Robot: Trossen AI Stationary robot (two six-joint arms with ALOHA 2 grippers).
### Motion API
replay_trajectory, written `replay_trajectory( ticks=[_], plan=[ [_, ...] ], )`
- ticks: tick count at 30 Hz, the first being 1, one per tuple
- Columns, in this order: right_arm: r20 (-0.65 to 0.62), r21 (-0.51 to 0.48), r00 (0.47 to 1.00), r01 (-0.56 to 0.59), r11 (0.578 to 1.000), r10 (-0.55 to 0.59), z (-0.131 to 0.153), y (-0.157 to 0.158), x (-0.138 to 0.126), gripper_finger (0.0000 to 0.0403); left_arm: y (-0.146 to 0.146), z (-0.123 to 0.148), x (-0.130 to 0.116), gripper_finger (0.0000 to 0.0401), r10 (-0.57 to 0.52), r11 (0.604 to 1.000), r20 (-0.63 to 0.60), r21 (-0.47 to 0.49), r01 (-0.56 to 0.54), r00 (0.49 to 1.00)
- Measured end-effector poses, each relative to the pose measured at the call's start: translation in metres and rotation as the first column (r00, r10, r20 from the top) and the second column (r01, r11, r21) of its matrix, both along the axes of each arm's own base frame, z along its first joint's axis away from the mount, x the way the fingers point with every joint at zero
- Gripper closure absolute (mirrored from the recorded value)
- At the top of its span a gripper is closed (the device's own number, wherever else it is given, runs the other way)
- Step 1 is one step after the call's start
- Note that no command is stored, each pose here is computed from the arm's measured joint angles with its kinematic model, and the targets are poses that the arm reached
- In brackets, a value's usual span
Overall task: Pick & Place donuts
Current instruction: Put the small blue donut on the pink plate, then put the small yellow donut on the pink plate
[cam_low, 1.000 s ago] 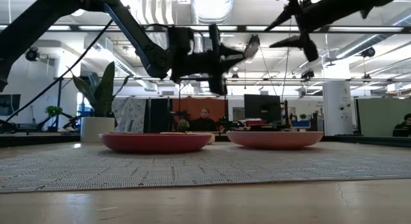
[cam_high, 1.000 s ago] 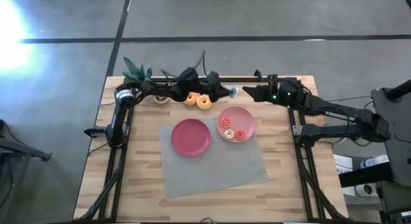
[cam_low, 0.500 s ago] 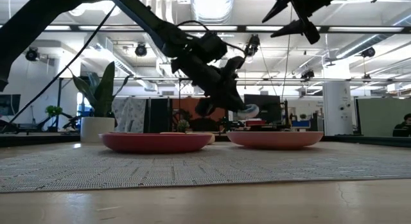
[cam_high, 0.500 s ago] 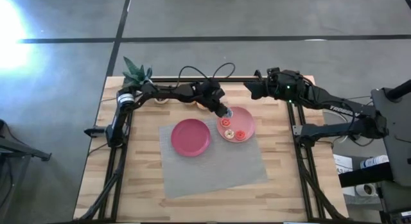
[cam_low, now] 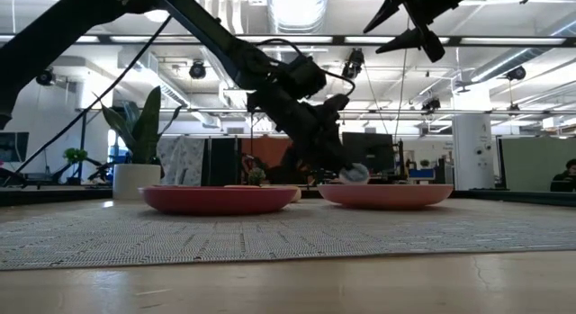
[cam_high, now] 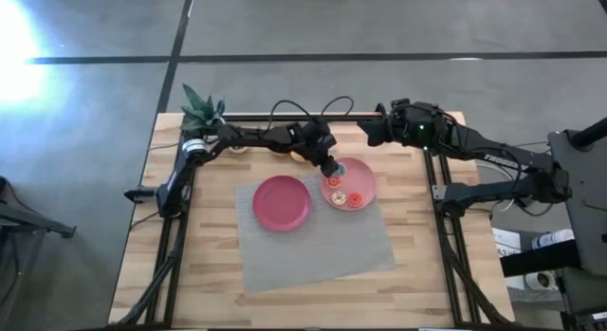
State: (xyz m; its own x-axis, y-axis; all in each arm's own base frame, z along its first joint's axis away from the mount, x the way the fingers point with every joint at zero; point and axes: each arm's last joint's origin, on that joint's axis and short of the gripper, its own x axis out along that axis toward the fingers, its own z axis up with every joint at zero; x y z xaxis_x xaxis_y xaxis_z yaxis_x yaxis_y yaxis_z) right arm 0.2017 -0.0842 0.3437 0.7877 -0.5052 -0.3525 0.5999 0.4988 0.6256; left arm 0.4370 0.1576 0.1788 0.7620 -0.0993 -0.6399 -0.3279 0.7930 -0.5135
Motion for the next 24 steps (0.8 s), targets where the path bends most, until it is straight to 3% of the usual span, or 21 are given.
replay_trajectory(
  ticks=[8,17,24],
  plan=[
    [0.007,-0.002,1.000,0.000,1.000,0.000,0.002,0.001,-0.002,0.0191,0.001,-0.004,0.006,0.0322,0.015,1.000,0.039,0.010,-0.016,0.999],
    [-0.001,-0.001,1.000,-0.001,1.000,0.001,0.001,0.001,-0.002,0.0191,-0.003,-0.005,0.009,0.0322,0.037,0.994,0.021,0.103,-0.039,0.999],
    [-0.013,-0.011,1.000,0.018,1.000,-0.018,0.000,0.000,-0.003,0.0191,-0.002,0.017,0.008,0.0322,0.054,0.989,-0.026,0.138,-0.050,0.998]
  ],
)
